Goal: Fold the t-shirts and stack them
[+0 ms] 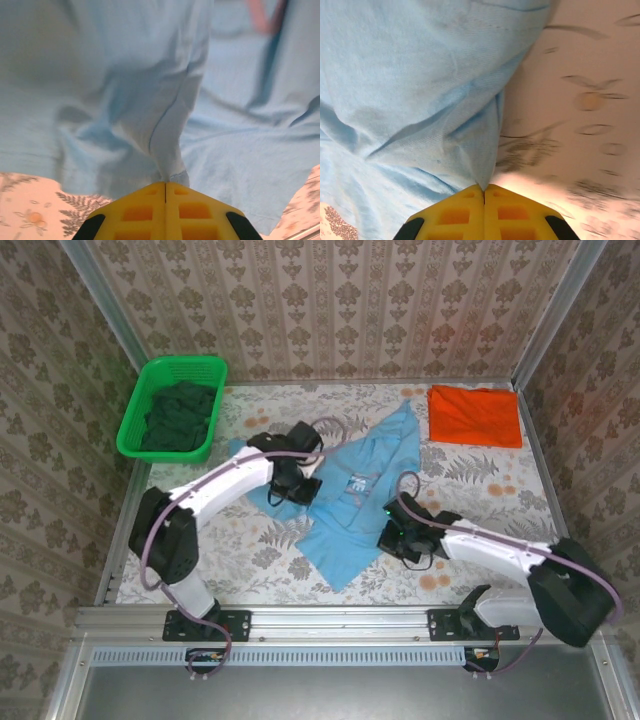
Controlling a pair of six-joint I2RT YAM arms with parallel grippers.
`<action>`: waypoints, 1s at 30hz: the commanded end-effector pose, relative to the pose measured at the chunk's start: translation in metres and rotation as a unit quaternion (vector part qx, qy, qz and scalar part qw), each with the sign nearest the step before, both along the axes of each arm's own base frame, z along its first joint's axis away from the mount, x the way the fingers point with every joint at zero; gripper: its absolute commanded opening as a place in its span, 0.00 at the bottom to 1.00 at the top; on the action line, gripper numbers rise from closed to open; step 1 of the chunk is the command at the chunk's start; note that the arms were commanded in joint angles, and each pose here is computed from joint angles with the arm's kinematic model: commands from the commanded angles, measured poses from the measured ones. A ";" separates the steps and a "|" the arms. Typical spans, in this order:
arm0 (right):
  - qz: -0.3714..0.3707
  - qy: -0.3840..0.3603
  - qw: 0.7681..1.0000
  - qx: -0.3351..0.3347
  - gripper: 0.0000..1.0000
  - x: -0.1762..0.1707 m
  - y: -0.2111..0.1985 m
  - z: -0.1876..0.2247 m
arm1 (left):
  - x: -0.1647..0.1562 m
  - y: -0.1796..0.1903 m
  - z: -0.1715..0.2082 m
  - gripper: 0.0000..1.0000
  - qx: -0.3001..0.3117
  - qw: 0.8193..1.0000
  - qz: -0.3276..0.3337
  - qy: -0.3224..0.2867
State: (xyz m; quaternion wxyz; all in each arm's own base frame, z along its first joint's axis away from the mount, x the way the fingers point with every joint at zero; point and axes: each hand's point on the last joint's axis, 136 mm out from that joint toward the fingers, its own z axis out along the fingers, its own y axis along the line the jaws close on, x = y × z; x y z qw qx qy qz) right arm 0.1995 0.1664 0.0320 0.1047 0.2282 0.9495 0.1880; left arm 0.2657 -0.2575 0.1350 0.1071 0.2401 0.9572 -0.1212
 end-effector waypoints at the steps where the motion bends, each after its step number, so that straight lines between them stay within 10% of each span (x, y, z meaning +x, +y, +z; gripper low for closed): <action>1: -0.039 0.037 0.998 -0.023 0.00 -0.024 -0.036 -0.006 | 0.029 0.000 0.074 0.00 -0.061 0.993 0.038 -0.092; 8: -0.073 0.057 0.996 -0.012 0.00 -0.038 -0.069 0.005 | 0.097 0.021 0.202 0.00 -0.149 0.946 0.112 -0.267; 15: -0.079 0.071 0.994 -0.008 0.00 -0.030 -0.080 0.010 | 0.230 0.075 0.223 0.00 -0.152 0.906 0.222 -0.328; 18: -0.077 0.077 0.994 -0.003 0.00 -0.021 -0.080 0.008 | 0.302 0.116 0.190 0.20 -0.106 0.891 0.307 -0.317; 20: -0.069 0.081 0.994 -0.002 0.00 -0.015 -0.079 0.008 | 0.336 0.133 0.161 0.53 -0.100 0.888 0.340 -0.292; 25: -0.060 0.071 0.996 -0.006 0.00 -0.004 -0.084 0.020 | 0.328 0.127 0.144 0.63 -0.126 0.898 0.346 -0.239; 30: -0.066 0.049 0.997 0.001 0.00 -0.004 -0.089 0.025 | 0.249 0.085 0.115 0.73 -0.140 0.938 0.274 -0.162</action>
